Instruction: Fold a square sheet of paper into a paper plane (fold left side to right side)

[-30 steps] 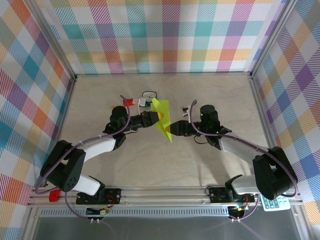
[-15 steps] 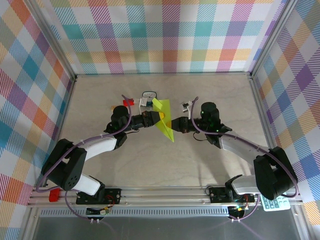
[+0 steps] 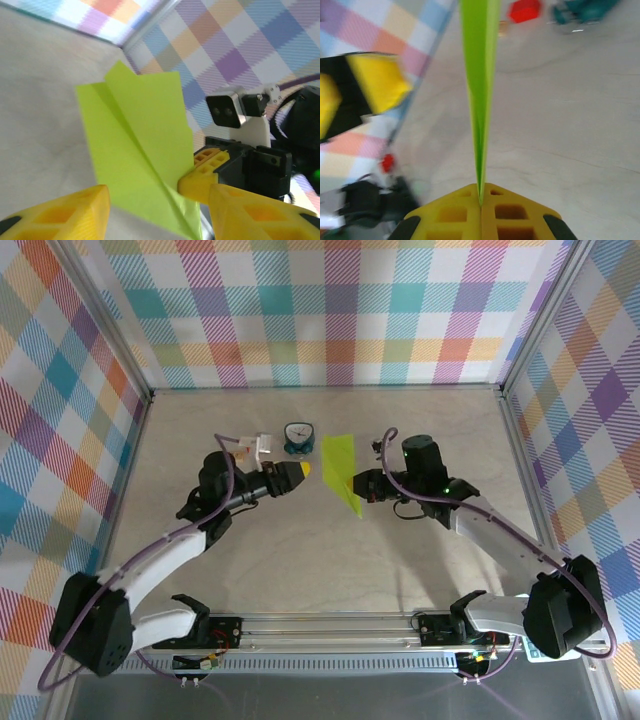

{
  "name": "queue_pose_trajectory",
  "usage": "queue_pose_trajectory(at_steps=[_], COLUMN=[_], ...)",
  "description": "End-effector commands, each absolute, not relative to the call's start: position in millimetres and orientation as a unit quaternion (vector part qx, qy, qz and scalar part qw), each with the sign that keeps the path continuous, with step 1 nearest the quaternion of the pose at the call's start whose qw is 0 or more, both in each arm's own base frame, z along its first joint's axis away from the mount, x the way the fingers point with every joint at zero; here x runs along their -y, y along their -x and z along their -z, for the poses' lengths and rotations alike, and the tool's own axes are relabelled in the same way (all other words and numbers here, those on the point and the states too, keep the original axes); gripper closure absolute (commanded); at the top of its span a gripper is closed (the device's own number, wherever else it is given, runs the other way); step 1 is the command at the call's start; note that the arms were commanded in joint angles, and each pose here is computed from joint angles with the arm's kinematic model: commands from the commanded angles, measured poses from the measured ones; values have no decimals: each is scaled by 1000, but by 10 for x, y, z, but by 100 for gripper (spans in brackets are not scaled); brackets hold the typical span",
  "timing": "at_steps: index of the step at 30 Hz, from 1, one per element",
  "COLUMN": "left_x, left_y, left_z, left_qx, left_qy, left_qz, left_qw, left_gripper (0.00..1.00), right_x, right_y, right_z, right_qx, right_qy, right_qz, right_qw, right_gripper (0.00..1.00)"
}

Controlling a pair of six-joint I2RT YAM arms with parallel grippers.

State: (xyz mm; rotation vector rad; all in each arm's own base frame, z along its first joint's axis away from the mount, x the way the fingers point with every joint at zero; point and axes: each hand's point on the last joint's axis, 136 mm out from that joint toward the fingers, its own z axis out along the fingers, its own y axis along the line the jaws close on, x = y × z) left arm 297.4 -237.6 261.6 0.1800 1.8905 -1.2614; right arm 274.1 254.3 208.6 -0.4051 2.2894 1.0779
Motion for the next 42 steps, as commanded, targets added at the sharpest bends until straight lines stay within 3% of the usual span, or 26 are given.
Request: queue_pose_trajectory(at_steps=[1, 5, 14, 17, 26, 32, 37, 42], left_x=[1972, 1597, 949, 850, 828, 959, 1131, 1346], left_y=[-2972, -2901, -2700, -2641, -2629, -2673, -2731, -2820], left_z=[-2307, -2318, -2416, -2431, -2407, -2377, -2388, -2307], left_qx=[-808, -813, -793, -789, -793, -807, -810, -817], left_qy=[-51, -13, 76, 87, 88, 67, 52, 35], left_qz=[377, 305, 213, 200, 194, 208, 241, 277], left_qw=[450, 496, 566, 574, 571, 549, 533, 504], left_gripper=[42, 37, 30, 28, 27, 25, 22, 20], right_x=[-2026, -1778, -1822, -1849, -2198, -2503, -2619, -2584], right_y=[-2707, -2773, -2976, -3026, -3006, -2791, -2722, -2712], right_z=[-1691, -1653, -1532, -1389, -823, -523, -652, -811], right_qx=[-931, -950, -919, -912, -901, -931, -951, -967], right_qy=[149, 156, 213, 221, 276, 290, 269, 233], right_qz=[-202, -40, 232, 275, 302, 205, 123, 35], right_qw=[265, 270, 237, 210, 141, 88, 93, 100], right_gripper=[100, 100, 100, 100, 97, 75, 59, 50])
